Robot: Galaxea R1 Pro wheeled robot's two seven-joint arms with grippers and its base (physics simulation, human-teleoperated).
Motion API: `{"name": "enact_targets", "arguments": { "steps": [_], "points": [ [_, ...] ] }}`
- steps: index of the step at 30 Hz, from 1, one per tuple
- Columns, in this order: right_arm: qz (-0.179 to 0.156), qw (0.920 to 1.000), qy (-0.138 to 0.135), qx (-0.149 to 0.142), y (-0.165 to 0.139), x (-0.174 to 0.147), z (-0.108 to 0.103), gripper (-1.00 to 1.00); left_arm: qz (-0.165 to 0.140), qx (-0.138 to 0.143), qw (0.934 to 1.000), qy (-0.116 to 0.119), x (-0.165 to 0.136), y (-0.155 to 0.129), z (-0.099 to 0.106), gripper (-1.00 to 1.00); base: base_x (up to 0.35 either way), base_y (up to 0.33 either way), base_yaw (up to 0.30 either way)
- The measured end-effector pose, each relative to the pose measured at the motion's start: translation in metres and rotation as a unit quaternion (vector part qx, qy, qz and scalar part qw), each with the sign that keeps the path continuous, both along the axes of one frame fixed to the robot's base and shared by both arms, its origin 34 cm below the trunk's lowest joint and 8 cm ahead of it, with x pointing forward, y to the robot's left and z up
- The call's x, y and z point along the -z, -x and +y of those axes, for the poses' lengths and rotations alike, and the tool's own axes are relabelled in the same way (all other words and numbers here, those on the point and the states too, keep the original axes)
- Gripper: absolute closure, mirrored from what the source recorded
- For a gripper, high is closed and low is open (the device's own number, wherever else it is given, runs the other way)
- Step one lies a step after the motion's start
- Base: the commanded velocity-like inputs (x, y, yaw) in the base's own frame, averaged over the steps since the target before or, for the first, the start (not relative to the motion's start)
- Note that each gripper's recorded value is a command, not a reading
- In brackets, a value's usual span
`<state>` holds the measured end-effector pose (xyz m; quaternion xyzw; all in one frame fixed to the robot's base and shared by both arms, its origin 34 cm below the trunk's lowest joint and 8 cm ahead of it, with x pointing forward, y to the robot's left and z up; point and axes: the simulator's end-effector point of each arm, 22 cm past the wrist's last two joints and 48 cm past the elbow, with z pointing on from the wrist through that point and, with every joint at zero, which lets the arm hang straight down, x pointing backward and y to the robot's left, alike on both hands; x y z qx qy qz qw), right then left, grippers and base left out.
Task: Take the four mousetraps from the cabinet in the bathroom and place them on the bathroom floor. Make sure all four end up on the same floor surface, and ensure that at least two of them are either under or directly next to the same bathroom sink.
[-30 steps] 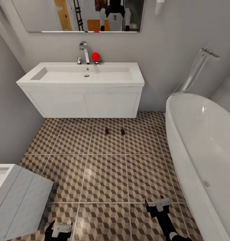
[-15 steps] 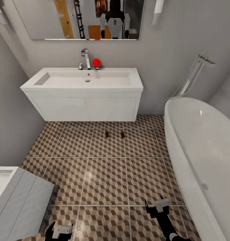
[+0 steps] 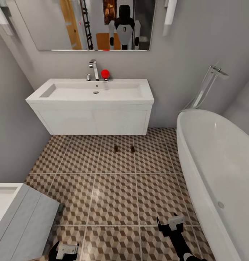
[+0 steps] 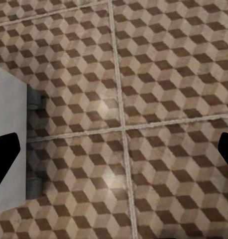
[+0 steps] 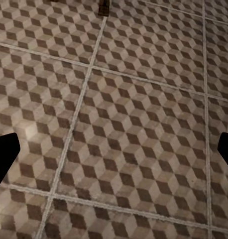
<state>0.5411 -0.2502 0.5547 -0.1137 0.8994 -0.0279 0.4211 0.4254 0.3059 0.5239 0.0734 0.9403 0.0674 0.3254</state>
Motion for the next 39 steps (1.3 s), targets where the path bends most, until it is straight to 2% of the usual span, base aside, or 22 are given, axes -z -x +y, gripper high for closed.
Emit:
{"name": "enact_targets", "arguments": {
  "steps": [39],
  "points": [
    [-0.031, 0.9995, 0.000, 0.000, -0.014, -0.075, 0.000, -1.00, -0.027, 0.000, 0.9996, -0.001, -0.066, -0.013, 0.001, -1.00, 0.000, 0.000, 0.000]
  ]
}}
